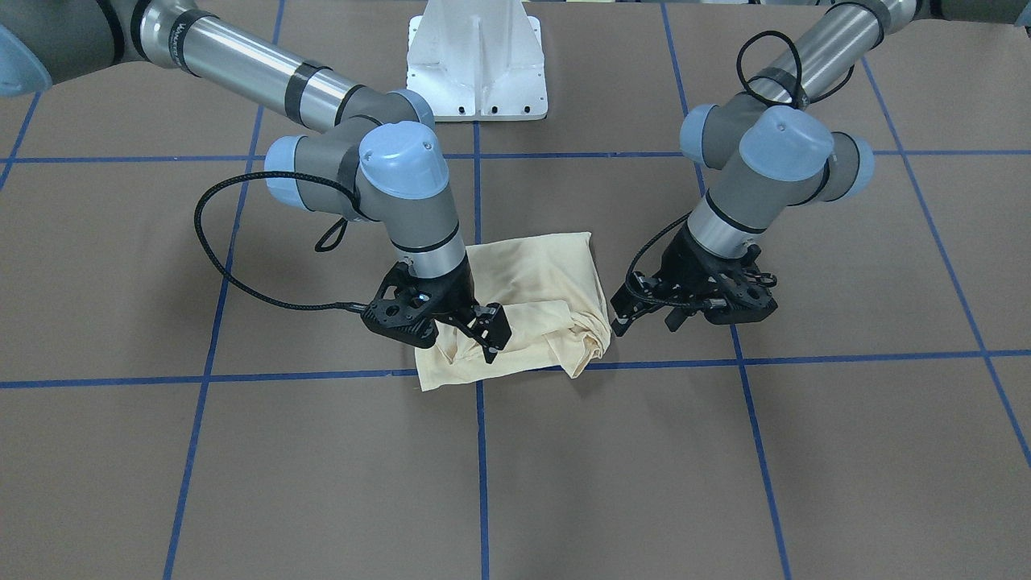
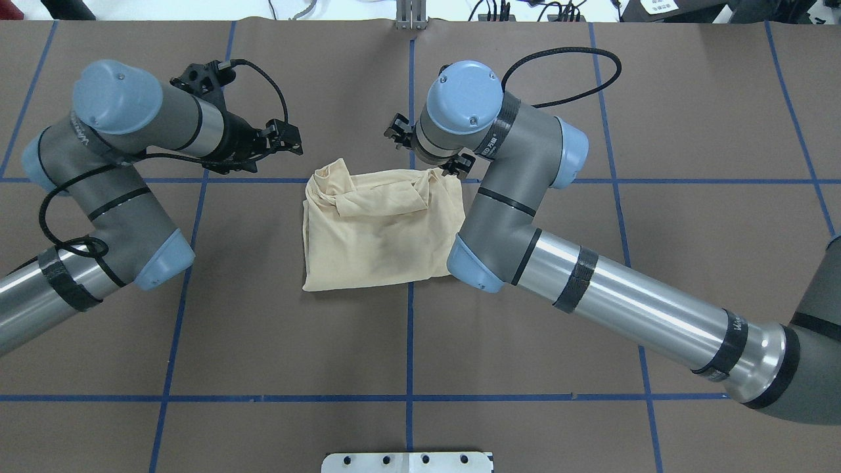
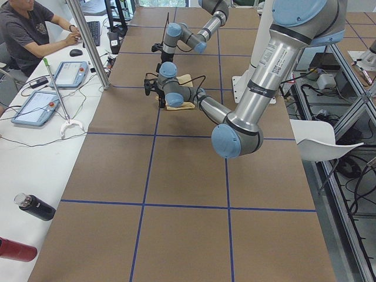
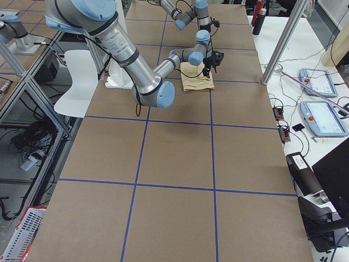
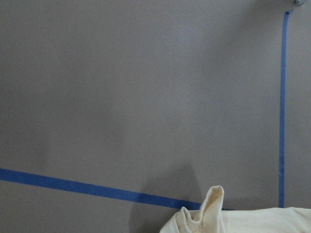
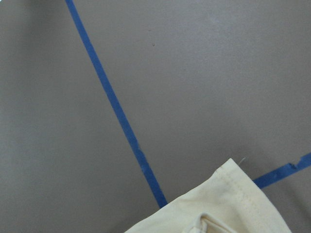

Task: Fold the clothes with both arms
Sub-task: 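Raise the left gripper away while the right gripper presses the bundle's top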

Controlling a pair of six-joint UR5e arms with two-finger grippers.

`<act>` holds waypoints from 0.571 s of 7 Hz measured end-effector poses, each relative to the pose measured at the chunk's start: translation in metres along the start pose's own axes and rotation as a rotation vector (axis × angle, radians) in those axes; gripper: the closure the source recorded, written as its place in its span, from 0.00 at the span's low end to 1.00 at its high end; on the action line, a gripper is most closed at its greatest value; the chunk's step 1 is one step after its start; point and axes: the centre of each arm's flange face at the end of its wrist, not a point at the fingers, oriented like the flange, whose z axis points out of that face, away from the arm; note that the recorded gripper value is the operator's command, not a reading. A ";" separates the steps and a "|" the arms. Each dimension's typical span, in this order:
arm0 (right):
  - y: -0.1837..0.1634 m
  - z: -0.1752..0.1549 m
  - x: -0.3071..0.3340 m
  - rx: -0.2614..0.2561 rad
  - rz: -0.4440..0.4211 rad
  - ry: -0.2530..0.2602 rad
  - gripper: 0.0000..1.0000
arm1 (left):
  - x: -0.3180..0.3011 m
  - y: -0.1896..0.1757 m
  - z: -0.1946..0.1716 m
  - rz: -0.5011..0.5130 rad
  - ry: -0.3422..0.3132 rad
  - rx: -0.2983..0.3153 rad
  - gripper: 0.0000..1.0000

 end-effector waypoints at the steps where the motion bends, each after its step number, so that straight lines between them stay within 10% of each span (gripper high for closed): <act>1: 0.003 -0.006 -0.003 -0.010 -0.017 -0.008 0.00 | -0.018 -0.010 -0.007 0.020 -0.013 0.004 0.01; 4: 0.043 -0.003 -0.007 -0.028 -0.189 0.010 0.00 | -0.072 -0.036 -0.034 0.087 -0.046 0.013 0.01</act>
